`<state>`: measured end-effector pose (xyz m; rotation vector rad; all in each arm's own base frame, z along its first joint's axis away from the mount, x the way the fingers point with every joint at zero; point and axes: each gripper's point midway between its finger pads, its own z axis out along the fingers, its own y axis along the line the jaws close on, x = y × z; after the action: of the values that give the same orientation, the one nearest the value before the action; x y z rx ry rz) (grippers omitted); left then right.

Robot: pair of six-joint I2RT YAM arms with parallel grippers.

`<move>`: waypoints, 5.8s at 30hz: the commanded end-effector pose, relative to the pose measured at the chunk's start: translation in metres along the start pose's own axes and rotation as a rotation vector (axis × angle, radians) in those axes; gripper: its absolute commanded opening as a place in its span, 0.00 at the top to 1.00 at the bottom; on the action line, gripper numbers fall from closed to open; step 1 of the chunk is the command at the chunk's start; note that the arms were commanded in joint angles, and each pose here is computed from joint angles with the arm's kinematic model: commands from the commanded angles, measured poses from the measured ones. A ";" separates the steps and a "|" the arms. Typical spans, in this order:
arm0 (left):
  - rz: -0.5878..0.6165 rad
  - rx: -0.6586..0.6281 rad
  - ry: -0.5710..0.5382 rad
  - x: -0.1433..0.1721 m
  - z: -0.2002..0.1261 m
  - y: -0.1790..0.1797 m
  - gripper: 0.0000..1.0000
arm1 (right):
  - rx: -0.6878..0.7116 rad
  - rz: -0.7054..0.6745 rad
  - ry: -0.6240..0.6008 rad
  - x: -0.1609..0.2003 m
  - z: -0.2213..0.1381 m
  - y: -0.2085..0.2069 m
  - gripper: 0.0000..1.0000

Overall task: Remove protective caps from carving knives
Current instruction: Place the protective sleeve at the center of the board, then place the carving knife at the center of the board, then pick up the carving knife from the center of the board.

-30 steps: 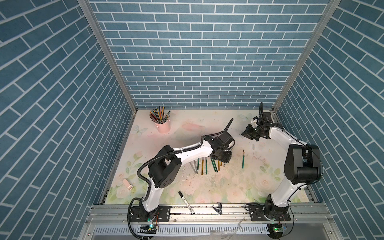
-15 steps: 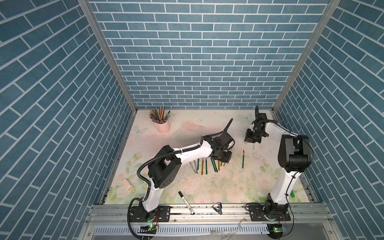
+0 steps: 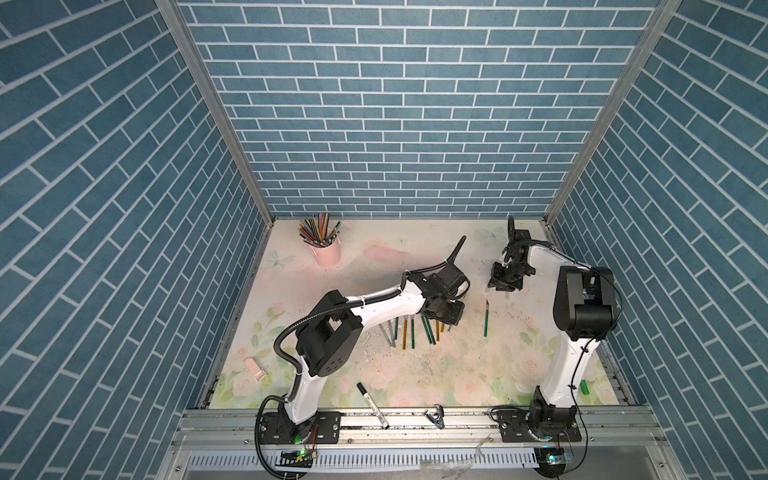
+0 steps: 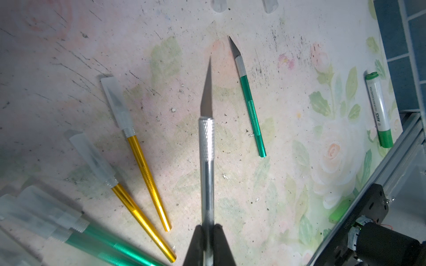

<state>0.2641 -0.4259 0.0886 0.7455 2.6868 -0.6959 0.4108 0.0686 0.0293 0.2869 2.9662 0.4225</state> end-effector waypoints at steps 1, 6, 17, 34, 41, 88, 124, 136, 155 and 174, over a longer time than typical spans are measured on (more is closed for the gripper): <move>-0.009 -0.003 -0.008 0.000 -0.003 0.001 0.93 | 0.024 -0.023 0.018 0.000 0.000 -0.001 0.66; -0.010 -0.005 -0.008 0.000 -0.003 0.000 0.93 | 0.024 -0.027 0.003 -0.003 -0.007 0.001 0.61; -0.012 0.002 -0.014 -0.003 -0.002 -0.001 0.93 | 0.023 -0.032 -0.069 -0.007 -0.046 0.010 0.41; -0.022 0.018 -0.015 -0.005 0.003 -0.004 0.93 | 0.012 -0.036 -0.161 0.012 -0.089 0.013 0.49; -0.026 0.025 -0.009 -0.005 0.006 -0.005 0.93 | 0.007 -0.036 -0.161 0.025 -0.093 0.011 0.46; -0.206 -0.150 0.014 -0.015 0.075 -0.014 0.85 | -0.097 0.073 -0.160 0.104 -0.107 -0.020 0.02; -0.124 -0.169 -0.107 -0.041 0.003 -0.010 0.07 | -0.101 0.049 -0.200 0.090 -0.113 -0.019 0.02; -0.091 -0.346 -0.081 -0.020 -0.024 0.036 0.02 | -0.132 0.052 -0.228 0.058 -0.112 -0.007 0.02; -0.060 -0.397 0.064 -0.011 0.023 0.045 0.38 | -0.158 0.030 -0.210 0.050 -0.105 0.001 0.02; -0.060 -0.418 0.124 0.002 0.049 0.052 0.58 | -0.191 0.047 -0.201 0.050 -0.101 0.005 0.04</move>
<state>0.2989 -0.4125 0.0313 0.6122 2.8209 -0.1180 0.3466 0.0531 0.1201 0.3348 2.7041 0.6041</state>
